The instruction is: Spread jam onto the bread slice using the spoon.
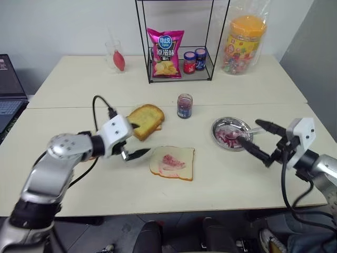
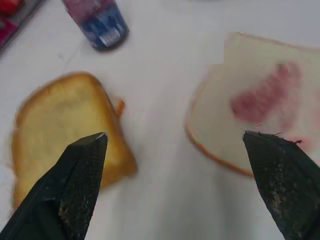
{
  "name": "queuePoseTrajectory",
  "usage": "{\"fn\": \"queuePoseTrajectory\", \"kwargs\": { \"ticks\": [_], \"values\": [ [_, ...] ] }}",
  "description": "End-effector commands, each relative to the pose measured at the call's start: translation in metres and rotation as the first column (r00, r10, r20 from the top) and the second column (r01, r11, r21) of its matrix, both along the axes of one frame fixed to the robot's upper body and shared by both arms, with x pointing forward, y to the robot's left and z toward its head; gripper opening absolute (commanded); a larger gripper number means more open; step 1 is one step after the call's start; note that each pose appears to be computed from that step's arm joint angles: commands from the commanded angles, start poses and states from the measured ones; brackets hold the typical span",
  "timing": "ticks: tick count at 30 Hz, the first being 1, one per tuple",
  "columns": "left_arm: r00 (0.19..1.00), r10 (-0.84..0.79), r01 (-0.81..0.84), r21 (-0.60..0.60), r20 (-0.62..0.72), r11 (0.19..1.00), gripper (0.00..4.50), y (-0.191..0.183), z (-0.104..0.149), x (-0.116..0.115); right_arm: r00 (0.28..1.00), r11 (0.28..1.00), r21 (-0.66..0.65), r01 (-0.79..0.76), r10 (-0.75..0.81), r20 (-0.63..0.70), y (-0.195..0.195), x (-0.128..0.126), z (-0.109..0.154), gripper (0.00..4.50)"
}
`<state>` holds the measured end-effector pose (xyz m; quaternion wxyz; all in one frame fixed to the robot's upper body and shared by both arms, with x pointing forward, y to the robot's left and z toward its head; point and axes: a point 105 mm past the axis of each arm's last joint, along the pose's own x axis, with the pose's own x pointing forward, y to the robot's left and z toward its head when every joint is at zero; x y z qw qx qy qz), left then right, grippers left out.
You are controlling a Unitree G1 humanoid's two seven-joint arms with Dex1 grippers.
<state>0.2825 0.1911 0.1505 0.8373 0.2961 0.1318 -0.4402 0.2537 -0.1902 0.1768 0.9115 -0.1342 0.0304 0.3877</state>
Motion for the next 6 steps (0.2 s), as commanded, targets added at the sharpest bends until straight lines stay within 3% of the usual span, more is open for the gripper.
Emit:
{"fn": "queuePoseTrajectory", "kwargs": {
  "ticks": [1,6],
  "values": [
    [0.998,0.049,-0.051,0.066,0.025,0.997,4.5,0.03,0.002,-0.013,0.995,0.987,-0.131,-0.096,0.09,-0.054,-0.014,-0.018,0.005,4.47],
    [0.997,0.072,-0.072,0.017,0.032,0.997,4.5,0.033,0.003,-0.015,0.997,0.984,-0.167,-0.064,0.055,-0.06,-0.034,-0.013,0.006,4.47]
  ]
}}
